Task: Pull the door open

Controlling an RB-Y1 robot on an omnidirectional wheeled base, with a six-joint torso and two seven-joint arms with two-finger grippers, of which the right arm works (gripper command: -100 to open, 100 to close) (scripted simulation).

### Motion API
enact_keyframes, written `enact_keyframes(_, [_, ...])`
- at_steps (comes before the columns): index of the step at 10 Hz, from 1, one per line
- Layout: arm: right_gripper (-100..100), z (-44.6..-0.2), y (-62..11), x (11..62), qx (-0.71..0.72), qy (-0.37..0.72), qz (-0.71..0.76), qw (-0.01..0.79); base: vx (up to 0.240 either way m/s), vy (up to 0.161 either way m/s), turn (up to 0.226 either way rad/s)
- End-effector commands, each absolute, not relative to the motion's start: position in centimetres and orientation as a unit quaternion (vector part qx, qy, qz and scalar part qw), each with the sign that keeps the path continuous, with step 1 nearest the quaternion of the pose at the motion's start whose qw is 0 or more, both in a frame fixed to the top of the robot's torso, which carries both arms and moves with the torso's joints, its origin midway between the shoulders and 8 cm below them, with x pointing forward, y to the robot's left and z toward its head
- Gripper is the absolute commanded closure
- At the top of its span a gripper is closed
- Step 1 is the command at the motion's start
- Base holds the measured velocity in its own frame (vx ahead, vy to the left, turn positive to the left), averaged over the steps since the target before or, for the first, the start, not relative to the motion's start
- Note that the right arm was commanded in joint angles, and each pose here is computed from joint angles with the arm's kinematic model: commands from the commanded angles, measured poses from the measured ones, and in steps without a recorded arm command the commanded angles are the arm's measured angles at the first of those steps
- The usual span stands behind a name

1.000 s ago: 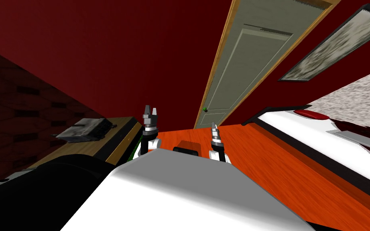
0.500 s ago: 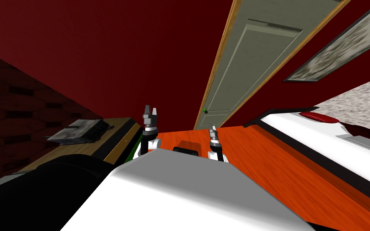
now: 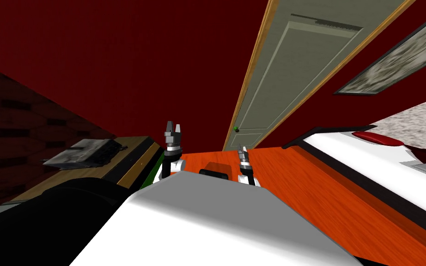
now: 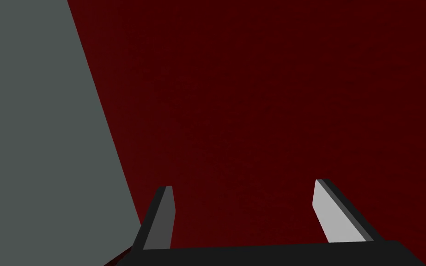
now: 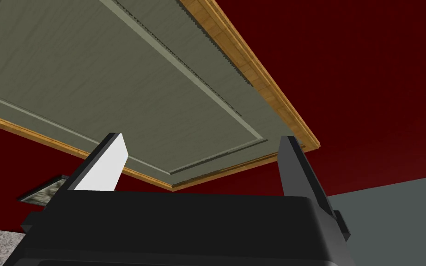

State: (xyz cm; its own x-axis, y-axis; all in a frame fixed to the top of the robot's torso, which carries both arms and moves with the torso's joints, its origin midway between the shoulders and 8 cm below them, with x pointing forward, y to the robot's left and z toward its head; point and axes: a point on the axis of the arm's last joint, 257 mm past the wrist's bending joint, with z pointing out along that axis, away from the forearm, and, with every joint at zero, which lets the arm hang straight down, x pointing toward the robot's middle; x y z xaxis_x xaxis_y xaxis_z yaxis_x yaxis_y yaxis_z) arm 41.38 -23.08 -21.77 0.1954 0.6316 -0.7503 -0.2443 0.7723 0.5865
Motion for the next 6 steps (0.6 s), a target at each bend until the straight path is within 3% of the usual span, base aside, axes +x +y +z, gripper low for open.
enact_keyframes(1, [-100, -22.7, -22.9, 41.4, 0.161, 0.574, 0.276, 0.754, 0.101, -0.051, 0.034])
enact_keyframes(6, [-100, -25.7, -22.2, 41.4, 0.129, 0.603, 0.236, 0.751, 0.091, -0.05, 0.032])
